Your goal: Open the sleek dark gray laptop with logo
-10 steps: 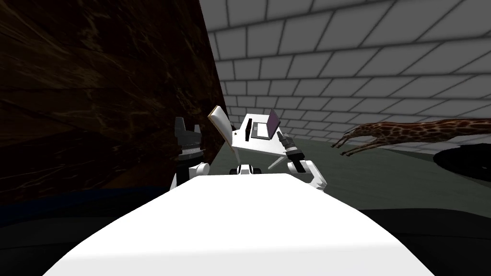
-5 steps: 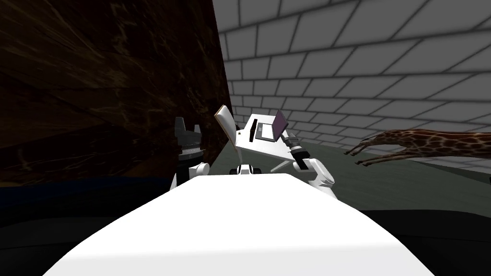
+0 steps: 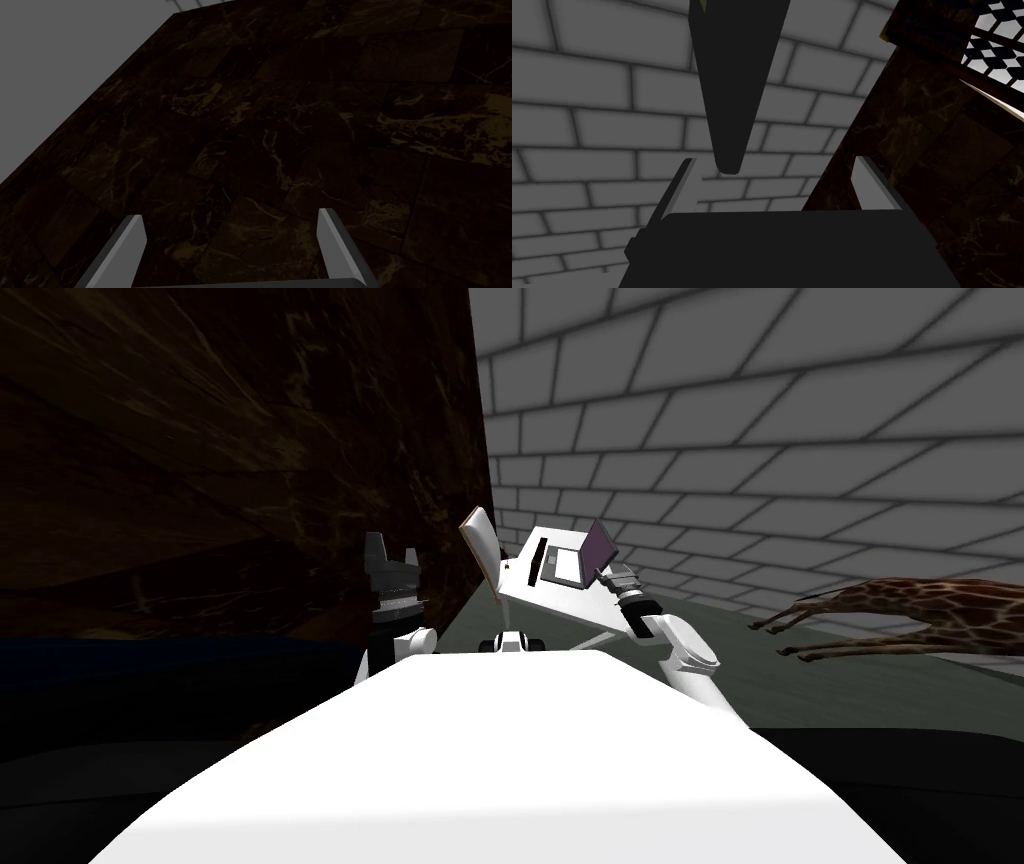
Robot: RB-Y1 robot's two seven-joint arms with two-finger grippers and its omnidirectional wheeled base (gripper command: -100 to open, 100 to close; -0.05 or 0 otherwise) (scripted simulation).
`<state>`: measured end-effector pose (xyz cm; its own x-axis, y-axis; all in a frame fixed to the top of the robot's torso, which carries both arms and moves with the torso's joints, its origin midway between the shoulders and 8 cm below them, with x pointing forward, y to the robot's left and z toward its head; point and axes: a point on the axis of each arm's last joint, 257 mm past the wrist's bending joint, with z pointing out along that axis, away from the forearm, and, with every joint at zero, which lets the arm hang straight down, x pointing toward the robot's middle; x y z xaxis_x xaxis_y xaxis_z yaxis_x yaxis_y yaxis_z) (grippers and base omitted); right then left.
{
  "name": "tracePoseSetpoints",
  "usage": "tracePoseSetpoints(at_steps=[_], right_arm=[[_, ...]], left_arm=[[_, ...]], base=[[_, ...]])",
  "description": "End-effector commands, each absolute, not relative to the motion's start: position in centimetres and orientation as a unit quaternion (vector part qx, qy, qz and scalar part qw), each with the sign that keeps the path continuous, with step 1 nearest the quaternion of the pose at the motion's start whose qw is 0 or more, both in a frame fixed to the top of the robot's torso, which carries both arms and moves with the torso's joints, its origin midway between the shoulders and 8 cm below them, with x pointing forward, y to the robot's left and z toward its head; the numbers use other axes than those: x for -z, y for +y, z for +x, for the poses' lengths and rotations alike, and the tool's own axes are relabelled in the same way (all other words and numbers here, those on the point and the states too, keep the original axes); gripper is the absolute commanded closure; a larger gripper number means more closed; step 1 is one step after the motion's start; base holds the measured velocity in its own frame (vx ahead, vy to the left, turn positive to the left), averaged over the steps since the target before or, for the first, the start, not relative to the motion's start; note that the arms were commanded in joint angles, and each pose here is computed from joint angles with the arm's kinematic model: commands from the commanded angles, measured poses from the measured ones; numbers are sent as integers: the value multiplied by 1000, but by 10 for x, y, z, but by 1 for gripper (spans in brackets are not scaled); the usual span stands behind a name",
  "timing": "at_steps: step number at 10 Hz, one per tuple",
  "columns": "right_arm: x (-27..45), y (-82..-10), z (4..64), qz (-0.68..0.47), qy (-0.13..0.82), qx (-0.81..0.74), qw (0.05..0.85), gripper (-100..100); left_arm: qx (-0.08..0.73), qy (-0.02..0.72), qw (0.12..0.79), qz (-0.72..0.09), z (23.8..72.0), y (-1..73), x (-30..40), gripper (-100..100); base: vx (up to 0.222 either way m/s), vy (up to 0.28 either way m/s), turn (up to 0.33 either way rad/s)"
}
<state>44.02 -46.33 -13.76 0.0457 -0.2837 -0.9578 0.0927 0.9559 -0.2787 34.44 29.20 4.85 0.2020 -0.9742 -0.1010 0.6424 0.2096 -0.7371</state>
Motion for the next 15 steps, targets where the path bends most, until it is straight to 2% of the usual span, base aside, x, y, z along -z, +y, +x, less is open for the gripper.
tracePoseSetpoints(at_steps=[1, 7, 10, 11, 15], right_arm=[[131, -495, 443, -110, 678, 205, 697, -100], [107, -546, 446, -177, 663, 325, 651, -100], [106, -547, 445, -173, 665, 317, 654, -100], [106, -547, 445, -172, 665, 317, 654, 100], [110, -554, 431, -244, 660, 367, 609, 100]], left_arm=[[560, 291, 721, -285, 344, 292, -49, 0], [560, 291, 721, -285, 344, 292, -49, 0], [560, 291, 721, -285, 344, 292, -48, 0], [560, 291, 721, -285, 344, 292, -49, 0], [560, 291, 721, -285, 344, 292, -49, 0]], base=[[15, 14, 119], [13, 11, 102], [49, -4, 16], [10, -6, -12], [87, 122, -33]])
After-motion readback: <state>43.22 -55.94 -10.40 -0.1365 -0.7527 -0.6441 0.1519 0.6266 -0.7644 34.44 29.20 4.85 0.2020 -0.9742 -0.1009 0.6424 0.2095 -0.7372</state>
